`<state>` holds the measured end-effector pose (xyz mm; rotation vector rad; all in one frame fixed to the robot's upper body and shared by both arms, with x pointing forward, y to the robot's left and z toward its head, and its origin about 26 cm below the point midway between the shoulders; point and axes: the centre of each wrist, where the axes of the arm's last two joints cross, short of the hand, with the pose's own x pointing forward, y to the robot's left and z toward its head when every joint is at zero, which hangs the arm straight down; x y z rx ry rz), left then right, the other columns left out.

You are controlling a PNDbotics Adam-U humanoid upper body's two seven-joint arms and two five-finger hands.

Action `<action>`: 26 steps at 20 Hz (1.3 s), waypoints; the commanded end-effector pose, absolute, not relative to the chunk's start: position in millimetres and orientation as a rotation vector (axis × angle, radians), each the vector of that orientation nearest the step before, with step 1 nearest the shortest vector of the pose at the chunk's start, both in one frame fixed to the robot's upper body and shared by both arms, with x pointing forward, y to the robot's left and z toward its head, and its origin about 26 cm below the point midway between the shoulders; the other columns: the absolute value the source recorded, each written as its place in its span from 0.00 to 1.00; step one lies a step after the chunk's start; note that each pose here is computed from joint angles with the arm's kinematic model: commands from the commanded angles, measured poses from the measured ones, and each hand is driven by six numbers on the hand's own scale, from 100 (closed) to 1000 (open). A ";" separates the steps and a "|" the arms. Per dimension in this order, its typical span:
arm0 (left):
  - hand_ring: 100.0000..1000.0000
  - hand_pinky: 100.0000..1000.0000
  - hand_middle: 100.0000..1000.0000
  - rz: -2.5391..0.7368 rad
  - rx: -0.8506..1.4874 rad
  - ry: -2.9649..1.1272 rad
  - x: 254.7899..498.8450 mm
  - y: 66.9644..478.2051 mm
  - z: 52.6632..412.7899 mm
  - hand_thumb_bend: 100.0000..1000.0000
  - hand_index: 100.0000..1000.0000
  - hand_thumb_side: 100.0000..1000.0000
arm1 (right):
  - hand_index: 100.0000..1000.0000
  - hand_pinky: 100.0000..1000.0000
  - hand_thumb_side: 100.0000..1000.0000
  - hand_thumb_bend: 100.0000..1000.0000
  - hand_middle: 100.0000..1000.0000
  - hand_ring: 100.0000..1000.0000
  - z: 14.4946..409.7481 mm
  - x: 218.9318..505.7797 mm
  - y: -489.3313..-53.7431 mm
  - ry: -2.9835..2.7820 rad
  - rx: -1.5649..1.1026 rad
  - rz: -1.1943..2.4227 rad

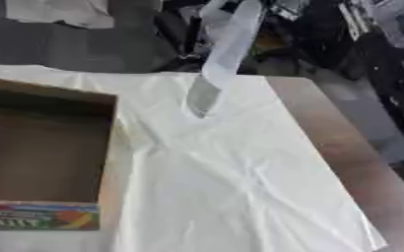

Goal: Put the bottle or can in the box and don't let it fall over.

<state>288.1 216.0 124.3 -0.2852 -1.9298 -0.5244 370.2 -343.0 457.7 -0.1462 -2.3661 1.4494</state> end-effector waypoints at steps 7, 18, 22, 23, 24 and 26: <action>0.84 0.87 0.77 -0.529 -0.292 -1.920 288.1 217.5 124.7 0.09 0.76 0.83 | 0.43 0.26 0.00 0.00 0.20 0.18 494.6 371.3 -298.7 -2.491 0.034 1.415; 0.84 0.87 0.77 -0.535 -0.329 -1.940 291.7 212.3 133.1 0.09 0.76 0.81 | 0.43 0.26 0.00 0.00 0.20 0.18 498.7 381.8 -238.8 -2.490 0.186 1.512; 0.84 0.87 0.77 -0.532 -0.336 -1.948 292.2 211.2 135.4 0.09 0.76 0.81 | 0.42 0.26 0.01 0.00 0.20 0.18 488.3 389.8 -227.3 -2.453 0.180 1.555; 0.84 0.87 0.77 -0.531 -0.337 -1.950 292.3 210.9 135.9 0.09 0.76 0.81 | 0.42 0.26 0.01 0.00 0.20 0.18 485.0 392.0 -223.6 -2.443 0.185 1.566; 0.84 0.87 0.77 -0.530 -0.338 -1.951 292.5 210.6 136.2 0.09 0.76 0.81 | 0.42 0.25 0.01 0.00 0.20 0.18 482.4 393.8 -220.7 -2.434 0.187 1.576; 0.84 0.87 0.77 -0.528 -0.340 -1.955 292.7 210.1 137.2 0.09 0.76 0.81 | 0.42 0.25 0.02 0.00 0.20 0.18 476.8 396.4 -214.7 -2.419 0.184 1.602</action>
